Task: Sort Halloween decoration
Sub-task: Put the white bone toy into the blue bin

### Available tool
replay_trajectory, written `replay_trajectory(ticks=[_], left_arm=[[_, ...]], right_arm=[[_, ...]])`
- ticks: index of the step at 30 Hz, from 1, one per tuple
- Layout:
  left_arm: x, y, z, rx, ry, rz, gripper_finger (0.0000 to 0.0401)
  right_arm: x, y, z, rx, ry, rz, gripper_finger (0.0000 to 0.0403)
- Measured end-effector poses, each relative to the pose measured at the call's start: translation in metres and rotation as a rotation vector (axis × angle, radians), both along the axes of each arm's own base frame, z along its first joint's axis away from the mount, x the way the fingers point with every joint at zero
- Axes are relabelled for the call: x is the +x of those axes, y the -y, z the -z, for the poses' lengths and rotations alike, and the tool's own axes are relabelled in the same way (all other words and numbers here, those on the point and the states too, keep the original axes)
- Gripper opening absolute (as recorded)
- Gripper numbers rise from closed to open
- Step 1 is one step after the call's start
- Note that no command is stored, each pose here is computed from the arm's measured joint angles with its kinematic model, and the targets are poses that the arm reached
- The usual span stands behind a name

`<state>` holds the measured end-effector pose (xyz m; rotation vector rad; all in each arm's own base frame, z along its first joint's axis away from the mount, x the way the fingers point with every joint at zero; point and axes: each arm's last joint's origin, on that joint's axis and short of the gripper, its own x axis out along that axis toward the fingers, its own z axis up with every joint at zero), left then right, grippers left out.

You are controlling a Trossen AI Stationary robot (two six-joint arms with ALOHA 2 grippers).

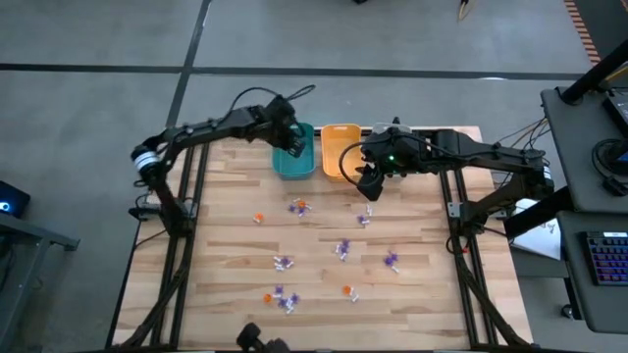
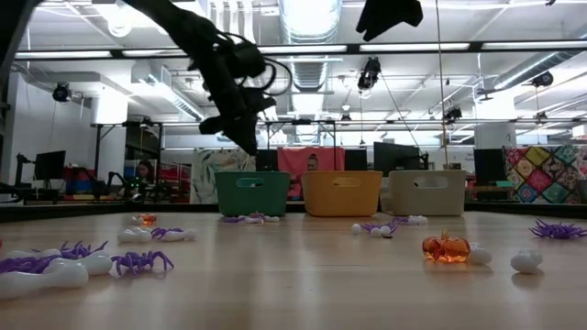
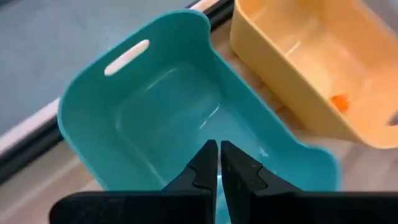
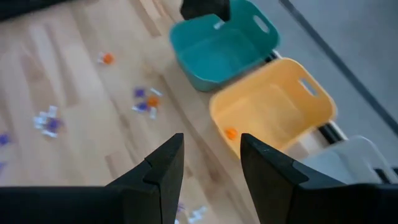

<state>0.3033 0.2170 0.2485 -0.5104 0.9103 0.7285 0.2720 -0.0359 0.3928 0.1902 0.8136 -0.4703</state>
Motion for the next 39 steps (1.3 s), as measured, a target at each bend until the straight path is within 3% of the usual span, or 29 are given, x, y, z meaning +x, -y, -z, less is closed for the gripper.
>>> replay_trajectory(ticks=[8,18,25,32,39], left_arm=[[0.023,-0.018,0.002,0.000,-0.071,0.059,0.0000],[0.025,-0.027,0.018,-0.035,-0.111,0.008,0.0000],[0.028,-0.031,0.034,-0.057,-0.145,-0.110,0.0000],[0.025,-0.029,0.045,-0.099,-0.230,-0.072,0.0000],[0.026,-0.030,0.045,-0.079,-0.223,-0.044,0.0000]], right_arm=[[-0.003,0.005,0.002,-0.048,-0.039,0.046,0.0150],[-0.009,0.038,-0.004,-0.143,-0.044,0.065,0.0150],[-0.013,0.069,-0.008,-0.157,0.005,0.032,0.0150],[-0.021,0.100,-0.014,-0.164,0.084,0.078,0.0150],[-0.027,0.130,-0.018,-0.178,0.176,0.152,0.0150]])
